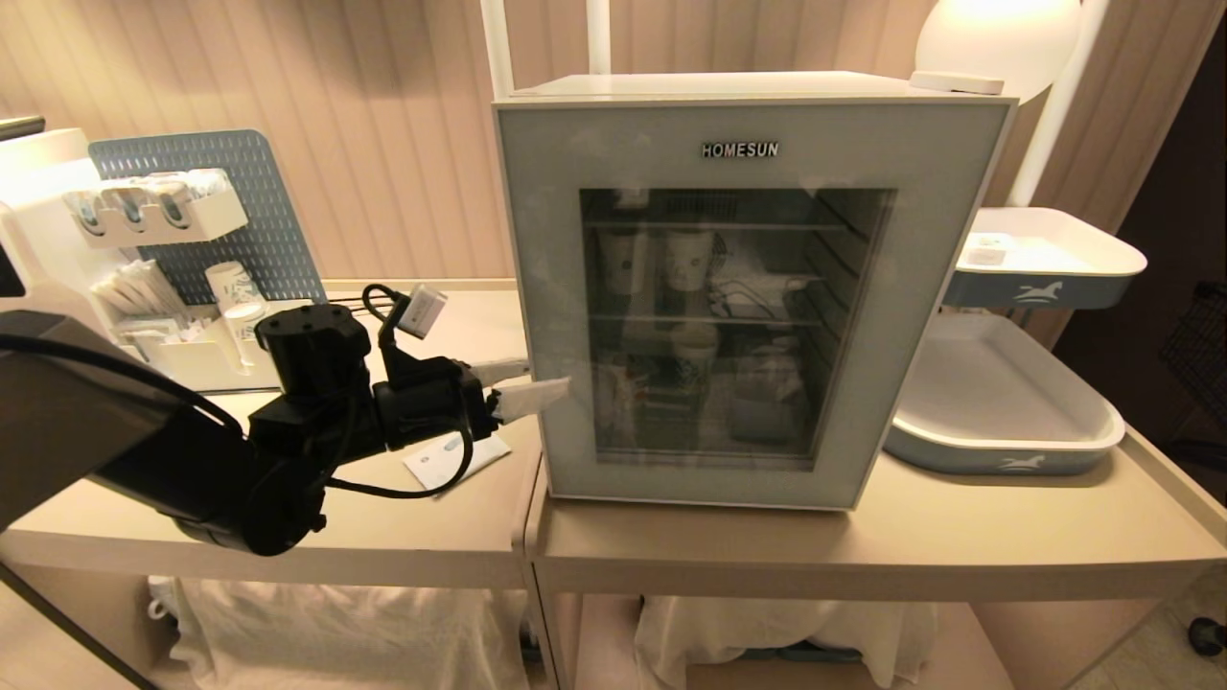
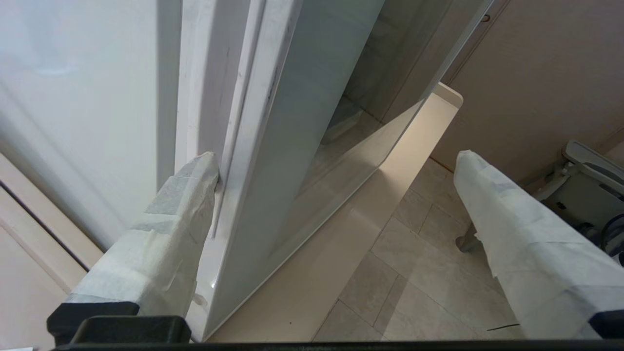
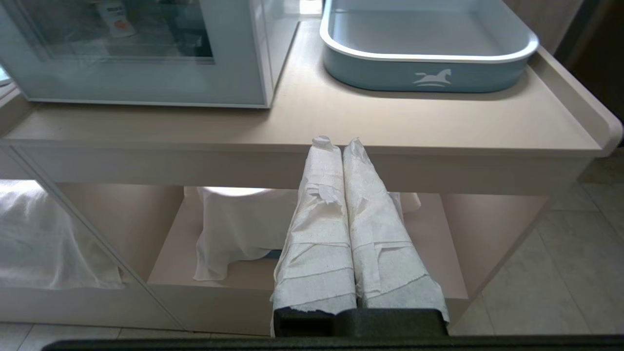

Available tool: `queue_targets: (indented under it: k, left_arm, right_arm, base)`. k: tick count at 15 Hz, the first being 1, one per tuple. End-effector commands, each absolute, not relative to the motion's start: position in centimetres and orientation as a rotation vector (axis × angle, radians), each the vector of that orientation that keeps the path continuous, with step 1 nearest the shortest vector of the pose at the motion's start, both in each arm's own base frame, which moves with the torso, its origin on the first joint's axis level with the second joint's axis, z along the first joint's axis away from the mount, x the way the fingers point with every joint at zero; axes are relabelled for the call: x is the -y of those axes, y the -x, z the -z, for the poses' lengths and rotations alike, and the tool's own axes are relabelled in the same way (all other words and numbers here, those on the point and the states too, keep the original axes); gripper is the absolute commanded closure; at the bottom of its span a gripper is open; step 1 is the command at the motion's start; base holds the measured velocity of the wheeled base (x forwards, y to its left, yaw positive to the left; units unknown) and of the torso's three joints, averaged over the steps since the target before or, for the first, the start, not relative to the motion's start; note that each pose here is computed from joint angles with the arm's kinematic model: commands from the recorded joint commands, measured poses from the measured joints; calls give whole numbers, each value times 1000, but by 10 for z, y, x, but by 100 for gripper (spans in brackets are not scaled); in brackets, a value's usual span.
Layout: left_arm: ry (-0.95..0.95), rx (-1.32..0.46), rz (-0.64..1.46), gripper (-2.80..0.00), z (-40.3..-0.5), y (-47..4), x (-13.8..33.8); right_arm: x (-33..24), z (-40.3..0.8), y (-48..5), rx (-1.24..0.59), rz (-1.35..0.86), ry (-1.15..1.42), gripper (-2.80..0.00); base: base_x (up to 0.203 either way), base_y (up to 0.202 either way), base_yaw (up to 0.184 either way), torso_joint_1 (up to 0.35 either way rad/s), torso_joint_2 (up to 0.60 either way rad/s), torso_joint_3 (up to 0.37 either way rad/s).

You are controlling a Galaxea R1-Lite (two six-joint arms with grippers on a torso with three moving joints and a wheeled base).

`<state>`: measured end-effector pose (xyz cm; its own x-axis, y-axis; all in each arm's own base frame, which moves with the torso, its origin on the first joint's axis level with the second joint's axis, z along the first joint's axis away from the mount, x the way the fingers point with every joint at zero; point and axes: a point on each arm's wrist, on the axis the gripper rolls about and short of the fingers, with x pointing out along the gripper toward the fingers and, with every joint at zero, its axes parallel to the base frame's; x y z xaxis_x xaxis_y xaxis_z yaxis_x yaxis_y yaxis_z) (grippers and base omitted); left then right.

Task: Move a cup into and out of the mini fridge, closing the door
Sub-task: Open the freezer door

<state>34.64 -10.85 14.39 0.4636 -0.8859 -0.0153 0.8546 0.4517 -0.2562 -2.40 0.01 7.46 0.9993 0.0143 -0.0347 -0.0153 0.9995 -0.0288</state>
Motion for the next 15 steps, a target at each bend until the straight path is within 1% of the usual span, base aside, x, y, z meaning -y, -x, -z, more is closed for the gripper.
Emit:
queue_targets:
  k: [1,6,15]
  left_arm:
    - [225,-153,1086,-280,-143,-347,109]
    - [231,-164,1089,-280,-143,-344,109]
    - [252,-188,1170,-280,-154,-311,102]
  right_arm:
    - [0,-75,24,-37,-16,29,0]
    - [0,-75,24,-37,-16,30,0]
    - [0,-75,24,-37,-16,30,0]
  base:
    - [0,0,0,0,0,0]
    - [0,0,0,0,0,0]
    - [0,0,0,0,0,0]
